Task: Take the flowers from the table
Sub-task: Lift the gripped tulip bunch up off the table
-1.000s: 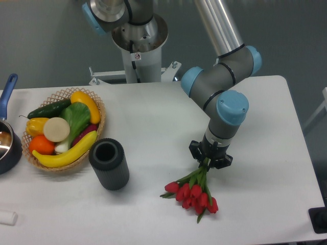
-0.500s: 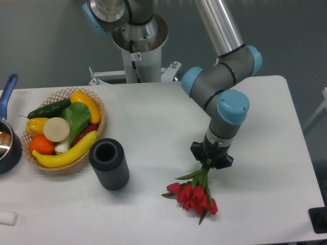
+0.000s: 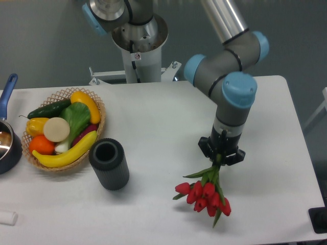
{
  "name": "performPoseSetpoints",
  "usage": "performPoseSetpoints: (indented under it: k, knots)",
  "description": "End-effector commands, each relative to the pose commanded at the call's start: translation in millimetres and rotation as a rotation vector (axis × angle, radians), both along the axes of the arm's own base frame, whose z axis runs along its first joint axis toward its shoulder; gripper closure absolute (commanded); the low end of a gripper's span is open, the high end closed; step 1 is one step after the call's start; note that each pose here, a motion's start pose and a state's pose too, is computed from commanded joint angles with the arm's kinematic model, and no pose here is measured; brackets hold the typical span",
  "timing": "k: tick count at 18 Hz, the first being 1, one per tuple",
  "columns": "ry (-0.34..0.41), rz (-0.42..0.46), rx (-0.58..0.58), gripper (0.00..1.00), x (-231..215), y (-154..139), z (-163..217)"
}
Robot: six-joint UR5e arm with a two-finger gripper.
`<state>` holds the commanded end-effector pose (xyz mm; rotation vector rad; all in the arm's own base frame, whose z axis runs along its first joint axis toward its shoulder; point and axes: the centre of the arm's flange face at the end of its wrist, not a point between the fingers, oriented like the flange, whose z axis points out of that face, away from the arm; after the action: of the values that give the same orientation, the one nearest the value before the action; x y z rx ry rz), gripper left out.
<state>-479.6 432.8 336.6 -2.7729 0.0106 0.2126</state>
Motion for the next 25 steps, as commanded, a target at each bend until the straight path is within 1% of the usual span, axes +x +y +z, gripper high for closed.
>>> performPoseSetpoints:
  k: [2,3,5,8,11,13,14,15,18,25]
  knots:
    - [0.012,0.000,0.087,0.82,4,-9,34]
    - [0.004,-0.002,0.138,0.82,8,-10,47]
    - [-0.004,0.024,0.224,0.82,10,-21,75]
    - [-0.014,0.013,0.323,0.82,23,-30,105]
    - [-0.011,0.034,0.426,0.82,31,-57,140]
    - [-0.047,0.074,0.523,0.82,28,-80,157]
    - [-0.054,0.085,0.552,0.82,24,-88,161]
    - [-0.053,0.092,0.566,0.82,21,-95,164]
    - [-0.056,0.094,0.574,0.82,18,-98,163]
    - [-0.058,0.093,0.572,0.82,18,-97,161]
